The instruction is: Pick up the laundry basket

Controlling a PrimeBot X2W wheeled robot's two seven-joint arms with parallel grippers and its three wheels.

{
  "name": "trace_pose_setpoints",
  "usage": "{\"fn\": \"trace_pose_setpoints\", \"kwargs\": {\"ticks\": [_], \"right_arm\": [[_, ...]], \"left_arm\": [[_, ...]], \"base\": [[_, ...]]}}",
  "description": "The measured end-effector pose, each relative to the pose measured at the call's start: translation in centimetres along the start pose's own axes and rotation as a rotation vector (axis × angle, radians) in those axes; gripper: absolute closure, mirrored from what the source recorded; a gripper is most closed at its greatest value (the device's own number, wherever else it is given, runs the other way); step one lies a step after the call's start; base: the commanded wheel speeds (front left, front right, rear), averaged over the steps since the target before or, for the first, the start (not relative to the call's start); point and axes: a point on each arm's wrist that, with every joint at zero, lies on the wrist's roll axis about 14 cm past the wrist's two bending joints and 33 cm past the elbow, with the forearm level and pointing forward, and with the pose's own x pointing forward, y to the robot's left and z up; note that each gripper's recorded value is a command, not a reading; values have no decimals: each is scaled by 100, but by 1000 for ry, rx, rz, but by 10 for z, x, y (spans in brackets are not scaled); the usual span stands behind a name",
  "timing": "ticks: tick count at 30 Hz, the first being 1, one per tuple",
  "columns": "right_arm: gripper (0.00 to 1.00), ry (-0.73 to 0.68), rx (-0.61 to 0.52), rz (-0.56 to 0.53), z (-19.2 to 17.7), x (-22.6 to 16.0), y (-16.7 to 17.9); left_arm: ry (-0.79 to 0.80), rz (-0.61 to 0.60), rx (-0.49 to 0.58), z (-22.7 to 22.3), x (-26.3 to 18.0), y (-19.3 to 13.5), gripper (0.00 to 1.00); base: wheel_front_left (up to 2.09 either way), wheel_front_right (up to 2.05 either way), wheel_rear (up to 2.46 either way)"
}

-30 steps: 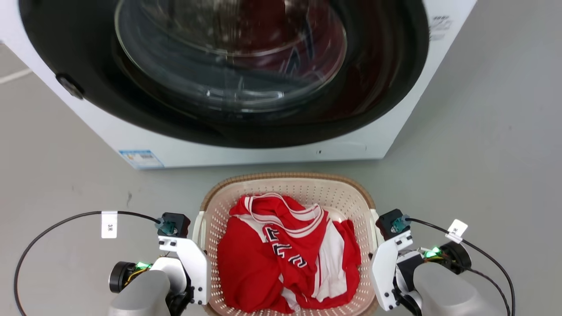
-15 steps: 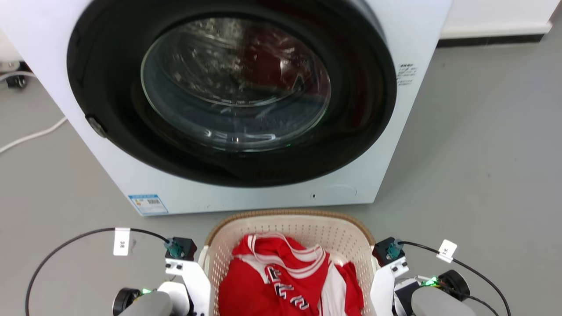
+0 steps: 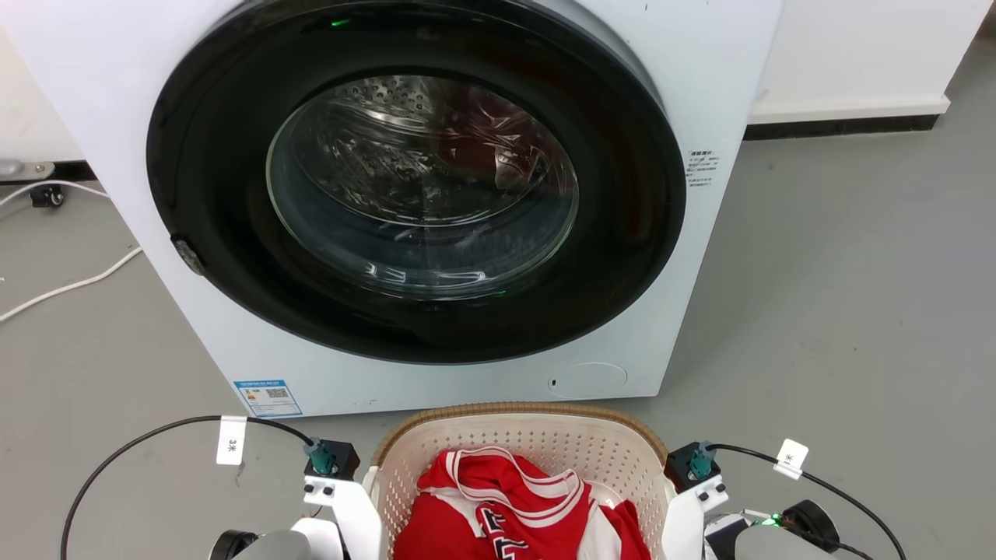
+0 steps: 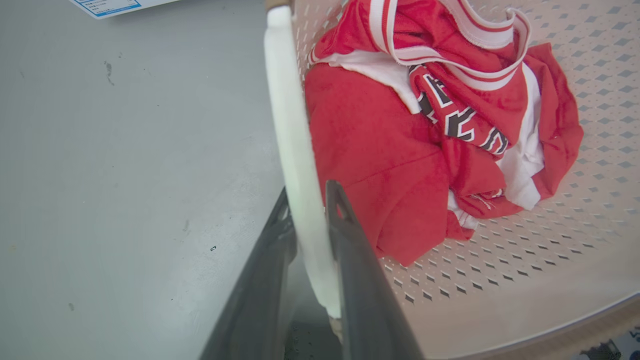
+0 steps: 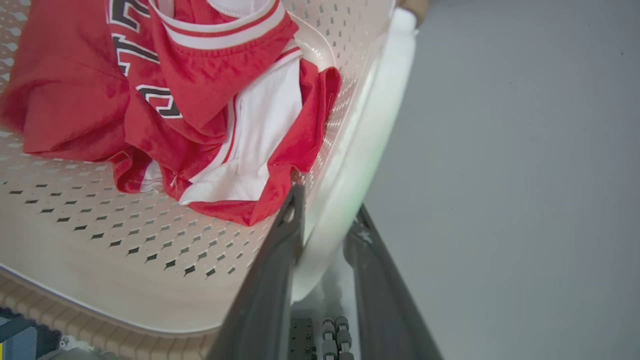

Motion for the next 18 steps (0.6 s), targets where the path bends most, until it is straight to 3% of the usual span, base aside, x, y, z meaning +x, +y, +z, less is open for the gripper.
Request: {"fn": "trace_pose_setpoints", "kwargs": {"ticks": [18], "right_arm": [[100, 44, 0, 5, -13, -4, 0]], "left_arm": [[25, -22, -5, -6, -3, -8, 100]], "base": [[0, 0, 0]]}}
